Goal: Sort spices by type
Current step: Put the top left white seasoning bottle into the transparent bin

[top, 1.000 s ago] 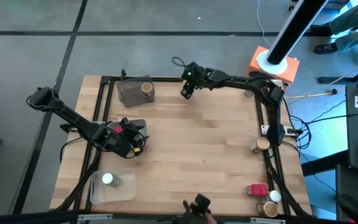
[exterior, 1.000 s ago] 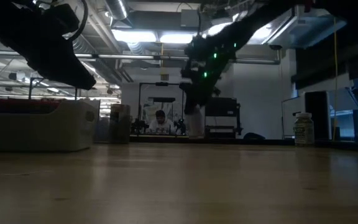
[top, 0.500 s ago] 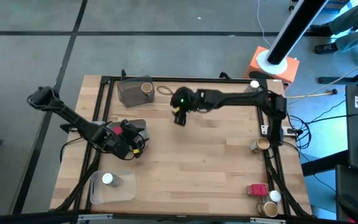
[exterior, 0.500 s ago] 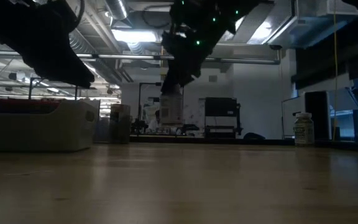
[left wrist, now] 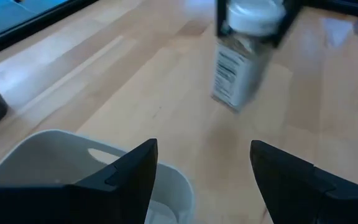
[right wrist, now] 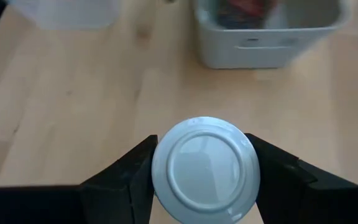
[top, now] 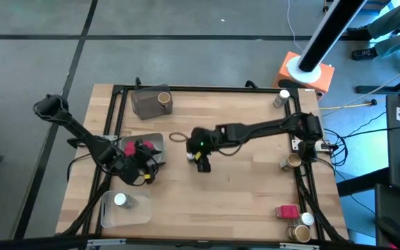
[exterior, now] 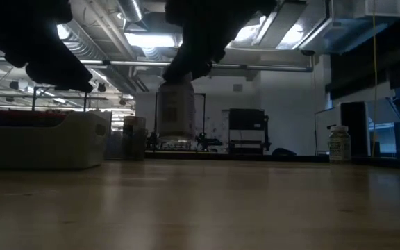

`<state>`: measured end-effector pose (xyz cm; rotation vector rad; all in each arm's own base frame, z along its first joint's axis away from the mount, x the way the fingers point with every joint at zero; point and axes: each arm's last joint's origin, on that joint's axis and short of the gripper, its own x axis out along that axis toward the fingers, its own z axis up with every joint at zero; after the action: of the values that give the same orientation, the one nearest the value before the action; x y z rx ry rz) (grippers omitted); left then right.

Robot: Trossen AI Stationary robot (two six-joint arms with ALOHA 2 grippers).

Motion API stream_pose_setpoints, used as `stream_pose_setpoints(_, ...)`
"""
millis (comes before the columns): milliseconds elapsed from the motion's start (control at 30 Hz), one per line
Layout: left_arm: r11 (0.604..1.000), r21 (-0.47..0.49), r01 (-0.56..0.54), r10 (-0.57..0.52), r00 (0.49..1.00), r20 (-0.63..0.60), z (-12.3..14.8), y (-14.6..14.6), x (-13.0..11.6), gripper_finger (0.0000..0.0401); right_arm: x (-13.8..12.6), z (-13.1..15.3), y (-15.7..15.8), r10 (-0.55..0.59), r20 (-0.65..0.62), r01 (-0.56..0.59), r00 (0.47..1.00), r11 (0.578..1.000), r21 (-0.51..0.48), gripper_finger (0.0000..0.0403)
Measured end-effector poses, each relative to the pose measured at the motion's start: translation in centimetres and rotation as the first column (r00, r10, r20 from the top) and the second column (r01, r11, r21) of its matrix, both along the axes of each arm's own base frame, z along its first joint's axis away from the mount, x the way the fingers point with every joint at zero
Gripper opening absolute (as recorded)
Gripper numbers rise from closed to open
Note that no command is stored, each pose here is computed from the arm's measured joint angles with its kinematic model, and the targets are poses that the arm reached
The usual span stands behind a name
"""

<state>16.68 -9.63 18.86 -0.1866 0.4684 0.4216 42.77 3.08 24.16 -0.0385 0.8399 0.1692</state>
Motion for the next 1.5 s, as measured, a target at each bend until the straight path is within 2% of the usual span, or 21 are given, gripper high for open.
stream_pose_setpoints(300, 1.0, -0.002, 0.016, -0.016, 1.0, 0.0, 0.0, -0.3, -0.2, 0.0241, 0.6, -2.3, 4.2, 0.065, -0.028, -0.064, 0.998, 0.998, 0.025, 0.0206)
stream_pose_setpoints(667, 0.999, 0.025, 0.031, -0.031, 0.999, -0.014, 0.0, -0.3, -0.2, 0.0241, 1.1, -3.8, 5.6, 0.066, -0.029, -0.064, 0.997, 0.997, 0.041, 0.0207)
stream_pose_setpoints(900, 0.998, 0.038, 0.04, -0.039, 0.999, -0.019, 0.0, -0.3, -0.2, 0.0241, 1.4, -3.8, 5.6, 0.04, -0.01, -0.039, 0.999, 0.998, 0.045, 0.0268)
stream_pose_setpoints(1100, 0.999, 0.037, 0.037, -0.037, 0.999, -0.019, 0.0, -0.2, -0.1, 0.0241, 0.5, -2.1, 5.5, 0.027, -0.007, -0.027, 1.0, 0.999, 0.038, 0.0301)
stream_pose_setpoints(1367, 0.999, 0.028, 0.025, -0.025, 1.0, 0.0, 0.1, -0.2, 0.0, 0.0241, -3.0, 2.3, 6.5, 0.019, -0.046, -0.019, 0.999, 1.0, 0.006, 0.0306)
stream_pose_setpoints(1500, 0.999, 0.009, 0.047, -0.048, 0.998, 0.051, 0.7, -0.1, 0.9, 0.0251, -4.6, 2.8, 7.6, -0.054, -0.1, 0.045, 0.993, 0.995, -0.091, 0.0307)
